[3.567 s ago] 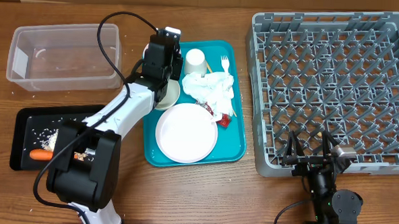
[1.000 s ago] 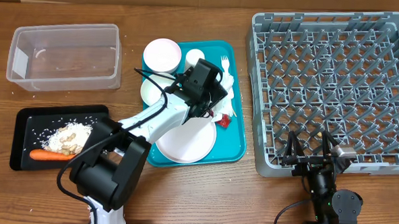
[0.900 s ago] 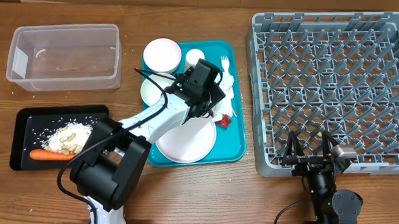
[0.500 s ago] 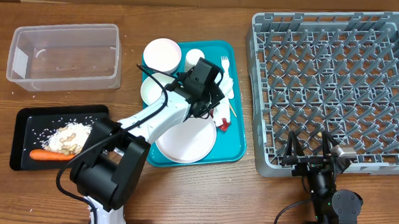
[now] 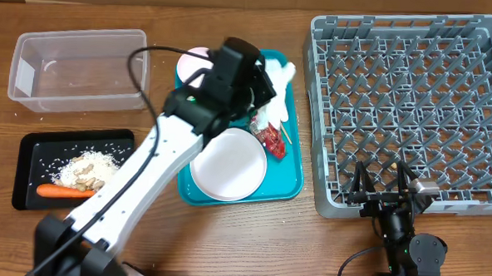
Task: Sort waste into correct bins and load items into the dishwasher rack
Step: 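Carry the napkins into the clear plastic bin and release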
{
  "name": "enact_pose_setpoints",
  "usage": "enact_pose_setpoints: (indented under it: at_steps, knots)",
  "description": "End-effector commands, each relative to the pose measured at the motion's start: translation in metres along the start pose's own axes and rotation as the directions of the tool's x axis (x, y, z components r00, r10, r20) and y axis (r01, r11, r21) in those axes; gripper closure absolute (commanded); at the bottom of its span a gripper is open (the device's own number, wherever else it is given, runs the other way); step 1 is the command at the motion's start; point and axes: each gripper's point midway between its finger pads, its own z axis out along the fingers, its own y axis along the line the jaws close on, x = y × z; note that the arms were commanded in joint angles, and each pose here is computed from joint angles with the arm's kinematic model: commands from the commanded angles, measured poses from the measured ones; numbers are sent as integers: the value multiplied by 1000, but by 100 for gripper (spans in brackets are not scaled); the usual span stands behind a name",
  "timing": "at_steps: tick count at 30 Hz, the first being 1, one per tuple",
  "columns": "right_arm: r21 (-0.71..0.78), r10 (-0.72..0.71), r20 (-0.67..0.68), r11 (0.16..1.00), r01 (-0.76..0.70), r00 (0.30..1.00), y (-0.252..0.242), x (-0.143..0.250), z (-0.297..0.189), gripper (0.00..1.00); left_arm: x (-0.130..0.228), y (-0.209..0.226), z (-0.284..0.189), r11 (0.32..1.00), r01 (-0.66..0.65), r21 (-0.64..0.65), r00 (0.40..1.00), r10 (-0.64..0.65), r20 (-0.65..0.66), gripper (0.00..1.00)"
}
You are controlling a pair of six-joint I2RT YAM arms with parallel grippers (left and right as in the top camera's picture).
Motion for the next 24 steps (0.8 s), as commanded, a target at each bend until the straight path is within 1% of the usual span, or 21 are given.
enact_pose_setpoints:
  at_steps: [1,4,5,6,8,10,12,14,15,16,17,18,19,21,23,24]
  knots:
    - [12,-1,4,1000,1,1000,-3,2,0,0,-64,22,-43,997,37,-62,977,-23,213,96]
    - [12,-1,4,1000,1,1000,-3,2,0,0,-122,73,-69,976,116,-181,924,-39,381,96]
    - [12,-1,4,1000,1,1000,-3,2,0,0,-144,96,-79,959,170,-226,893,-53,448,96]
    - [12,-1,4,1000,1,1000,-3,2,0,0,-154,107,-84,950,198,-242,877,-62,476,96]
    - [12,-1,4,1000,1,1000,-3,2,0,0,-187,150,-105,910,302,-286,818,-93,567,96]
    - [12,-1,4,1000,1,1000,-3,2,0,0,-205,174,-116,885,351,-305,784,-100,612,95]
    - [12,-1,4,1000,1,1000,-3,2,0,0,-223,197,-123,868,385,-314,758,-102,645,84]
    - [12,-1,4,1000,1,1000,-3,2,0,0,-238,223,-125,851,398,-342,753,-90,652,76]
    - [12,-1,4,1000,1,1000,-3,2,0,0,-242,232,-125,845,403,-352,754,-89,650,69]
    - [12,-1,4,1000,1,1000,-3,2,0,0,-248,252,-122,831,416,-369,760,-95,643,49]
    - [12,-1,4,1000,1,1000,-3,2,0,0,-251,262,-121,824,423,-377,764,-101,637,37]
    - [12,-1,4,1000,1,1000,-3,2,0,0,-253,278,-118,816,436,-380,773,-123,622,2]
    - [12,-1,4,1000,1,1000,-3,2,0,0,-253,282,-118,818,434,-377,779,-131,613,0]
    - [12,-1,4,1000,1,1000,-3,2,0,0,-255,285,-119,834,432,-344,788,-164,593,0]
    - [12,-1,4,1000,1,1000,-3,2,0,0,-255,273,-119,867,401,-297,807,-181,562,0]
    - [12,-1,4,1000,1,1000,-3,2,0,0,-253,259,-117,896,359,-261,831,-179,527,0]
